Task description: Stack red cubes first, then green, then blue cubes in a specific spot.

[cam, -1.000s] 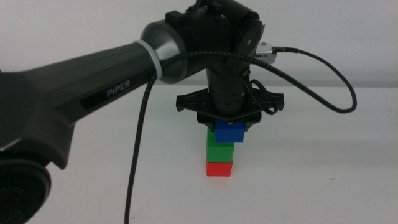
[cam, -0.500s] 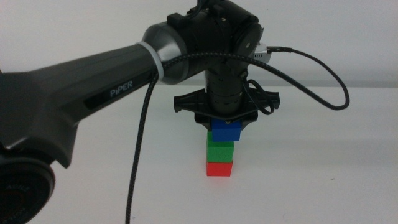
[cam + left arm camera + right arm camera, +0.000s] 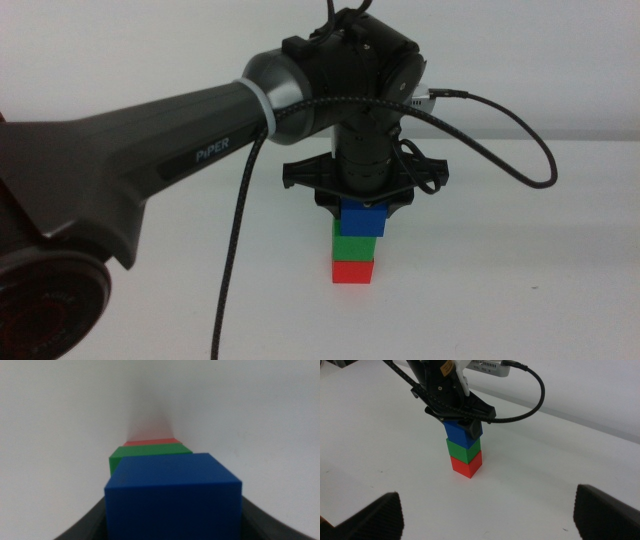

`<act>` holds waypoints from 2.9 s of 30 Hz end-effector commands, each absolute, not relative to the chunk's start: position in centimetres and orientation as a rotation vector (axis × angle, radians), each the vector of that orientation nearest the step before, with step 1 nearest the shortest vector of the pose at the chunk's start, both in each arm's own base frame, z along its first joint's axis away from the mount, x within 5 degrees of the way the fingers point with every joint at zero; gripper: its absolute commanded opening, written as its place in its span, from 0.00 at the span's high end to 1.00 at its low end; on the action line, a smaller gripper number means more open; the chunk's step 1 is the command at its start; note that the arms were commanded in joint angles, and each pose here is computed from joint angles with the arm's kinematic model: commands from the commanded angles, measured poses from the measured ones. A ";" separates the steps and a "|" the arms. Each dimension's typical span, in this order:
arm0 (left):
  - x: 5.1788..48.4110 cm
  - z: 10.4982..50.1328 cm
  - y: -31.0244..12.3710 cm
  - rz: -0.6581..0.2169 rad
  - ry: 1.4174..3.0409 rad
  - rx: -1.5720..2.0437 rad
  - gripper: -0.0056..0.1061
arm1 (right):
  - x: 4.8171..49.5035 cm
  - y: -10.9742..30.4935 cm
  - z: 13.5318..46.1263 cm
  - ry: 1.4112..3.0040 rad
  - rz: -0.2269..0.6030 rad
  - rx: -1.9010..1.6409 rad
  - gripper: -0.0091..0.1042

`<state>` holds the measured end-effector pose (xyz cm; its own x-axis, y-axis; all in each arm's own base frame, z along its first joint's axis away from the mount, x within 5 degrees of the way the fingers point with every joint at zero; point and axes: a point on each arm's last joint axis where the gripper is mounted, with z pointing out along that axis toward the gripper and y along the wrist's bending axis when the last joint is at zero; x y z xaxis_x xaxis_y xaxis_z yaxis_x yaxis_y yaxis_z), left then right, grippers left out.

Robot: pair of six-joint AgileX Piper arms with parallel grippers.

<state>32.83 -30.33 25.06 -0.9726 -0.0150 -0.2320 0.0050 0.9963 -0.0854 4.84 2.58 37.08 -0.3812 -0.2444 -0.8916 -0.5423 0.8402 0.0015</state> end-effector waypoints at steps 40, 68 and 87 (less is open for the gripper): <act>26.8 38.3 -23.5 -0.155 2.660 0.294 0.23 | 4.9 2.5 37.1 1.964 0.351 -0.582 0.12; 7.0 32.0 -1.2 -0.130 1.869 0.210 0.11 | 4.9 2.5 37.1 1.964 0.351 -0.582 0.12; 6.2 31.0 -0.3 0.016 1.631 0.106 0.11 | 4.9 2.5 37.1 1.964 0.351 -0.582 0.12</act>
<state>6.19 -0.24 30.60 -0.1075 0.0923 -0.9899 0.0633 0.9943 0.0858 4.84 2.58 37.08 -0.3812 -0.2444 -0.8916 -0.5423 0.8402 0.0015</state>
